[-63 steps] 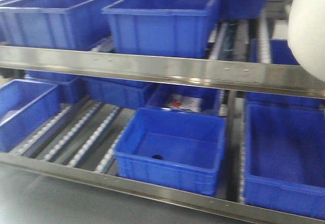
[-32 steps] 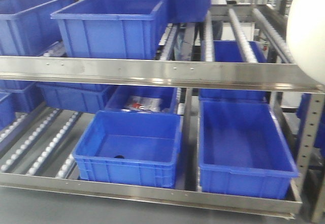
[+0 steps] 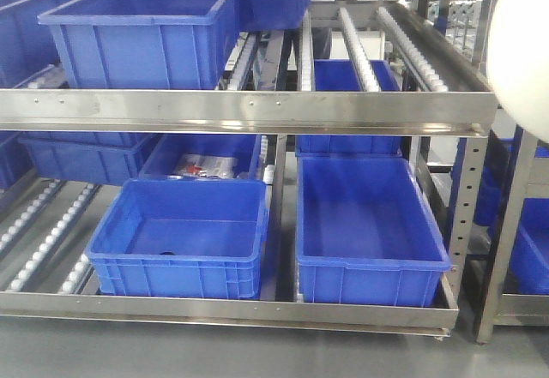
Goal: Move white bin to right shelf second layer
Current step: 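Approach the roller shelf with blue crates, holding the bin in the right gripper, then drive up to the shelf's second layer, holding the white bin in the right gripper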
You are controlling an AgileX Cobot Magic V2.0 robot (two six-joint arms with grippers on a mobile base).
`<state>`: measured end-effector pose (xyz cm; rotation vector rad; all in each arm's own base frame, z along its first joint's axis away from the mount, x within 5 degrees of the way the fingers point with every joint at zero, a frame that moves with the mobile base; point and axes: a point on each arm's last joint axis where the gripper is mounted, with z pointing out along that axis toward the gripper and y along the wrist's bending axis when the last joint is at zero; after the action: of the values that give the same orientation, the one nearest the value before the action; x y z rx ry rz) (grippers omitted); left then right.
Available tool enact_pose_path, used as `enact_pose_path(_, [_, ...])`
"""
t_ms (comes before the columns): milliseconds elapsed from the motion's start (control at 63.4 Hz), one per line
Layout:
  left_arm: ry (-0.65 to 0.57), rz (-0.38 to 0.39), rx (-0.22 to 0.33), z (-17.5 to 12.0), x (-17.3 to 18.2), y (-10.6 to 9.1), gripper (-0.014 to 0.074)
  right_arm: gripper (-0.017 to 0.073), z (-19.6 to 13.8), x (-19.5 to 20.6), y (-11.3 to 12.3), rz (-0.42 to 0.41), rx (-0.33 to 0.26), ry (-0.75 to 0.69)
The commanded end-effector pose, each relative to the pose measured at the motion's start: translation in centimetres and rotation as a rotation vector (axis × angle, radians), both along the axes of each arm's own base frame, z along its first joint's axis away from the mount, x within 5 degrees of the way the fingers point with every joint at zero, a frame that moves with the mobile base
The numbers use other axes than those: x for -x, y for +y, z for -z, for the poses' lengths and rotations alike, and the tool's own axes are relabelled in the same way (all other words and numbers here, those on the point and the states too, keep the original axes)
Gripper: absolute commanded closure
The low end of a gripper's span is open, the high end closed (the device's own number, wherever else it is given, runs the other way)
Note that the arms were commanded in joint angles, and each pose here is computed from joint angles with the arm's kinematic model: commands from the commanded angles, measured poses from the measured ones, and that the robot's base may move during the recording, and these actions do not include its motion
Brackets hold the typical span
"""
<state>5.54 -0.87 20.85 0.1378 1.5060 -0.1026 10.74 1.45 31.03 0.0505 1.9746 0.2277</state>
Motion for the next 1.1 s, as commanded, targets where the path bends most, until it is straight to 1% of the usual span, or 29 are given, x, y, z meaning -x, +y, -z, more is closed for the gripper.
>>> enact_pose_path(0, [-0.068,-0.002,0.022,0.24,0.03,0.04,0.0509,0.0503,-1.83,-0.22,-0.12,0.015,-0.012,-0.121])
enact_pose_path(1089, [-0.066,-0.002,0.021,0.25,0.01,0.04,0.0509,0.0503,-1.7,-0.45,-0.1,0.015,-0.011,-0.11])
